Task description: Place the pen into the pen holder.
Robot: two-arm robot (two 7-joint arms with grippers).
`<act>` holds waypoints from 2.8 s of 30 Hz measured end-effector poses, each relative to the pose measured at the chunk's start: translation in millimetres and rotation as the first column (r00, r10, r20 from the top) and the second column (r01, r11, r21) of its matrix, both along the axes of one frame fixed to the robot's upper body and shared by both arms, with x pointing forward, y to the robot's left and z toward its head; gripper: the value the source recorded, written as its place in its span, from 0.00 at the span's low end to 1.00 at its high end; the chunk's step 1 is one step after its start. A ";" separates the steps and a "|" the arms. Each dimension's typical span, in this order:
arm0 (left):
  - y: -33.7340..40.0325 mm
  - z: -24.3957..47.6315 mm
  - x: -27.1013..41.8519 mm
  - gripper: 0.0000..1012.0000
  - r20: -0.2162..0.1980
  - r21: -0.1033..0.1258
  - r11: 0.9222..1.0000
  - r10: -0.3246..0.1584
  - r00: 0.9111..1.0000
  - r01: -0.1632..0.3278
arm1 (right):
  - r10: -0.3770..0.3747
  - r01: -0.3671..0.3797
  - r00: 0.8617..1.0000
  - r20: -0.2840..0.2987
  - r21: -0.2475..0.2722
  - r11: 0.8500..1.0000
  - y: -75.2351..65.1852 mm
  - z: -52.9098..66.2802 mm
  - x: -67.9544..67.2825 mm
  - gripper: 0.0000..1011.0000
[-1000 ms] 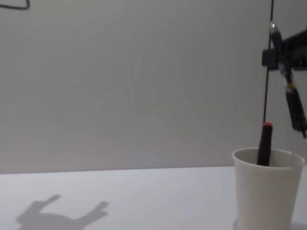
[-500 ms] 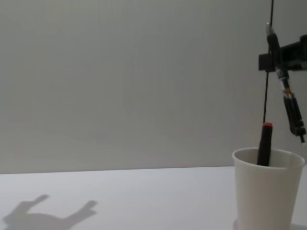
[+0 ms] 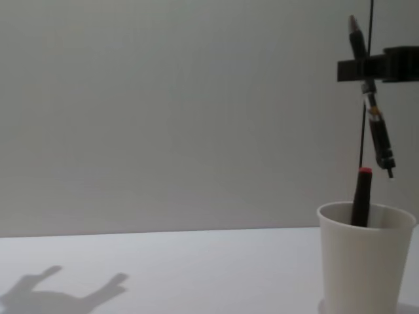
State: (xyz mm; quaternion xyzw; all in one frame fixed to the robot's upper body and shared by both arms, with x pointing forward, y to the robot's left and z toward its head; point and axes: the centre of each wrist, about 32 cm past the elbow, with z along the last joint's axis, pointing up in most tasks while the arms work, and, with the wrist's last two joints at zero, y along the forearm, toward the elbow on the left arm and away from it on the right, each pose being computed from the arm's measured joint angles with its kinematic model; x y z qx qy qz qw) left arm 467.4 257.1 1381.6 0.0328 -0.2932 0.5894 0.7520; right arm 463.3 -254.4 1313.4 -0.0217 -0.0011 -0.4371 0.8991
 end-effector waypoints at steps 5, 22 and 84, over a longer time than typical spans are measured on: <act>0.3 0.4 -0.1 0.99 0.001 0.001 1.000 0.002 1.000 -0.002 | 0.001 0.000 1.000 0.029 -0.025 1.000 6.8 -7.2 4.5 0.13; 0.9 1.4 -0.4 0.99 0.002 0.003 1.000 0.005 1.000 -0.005 | 0.038 -0.035 0.999 0.030 -0.079 0.996 17.7 -28.3 18.2 0.13; -2.2 -10.7 4.9 0.99 -0.022 -0.007 1.000 -0.011 1.000 0.011 | 0.005 0.050 0.930 0.367 -0.140 0.989 -0.3 64.6 -2.7 0.99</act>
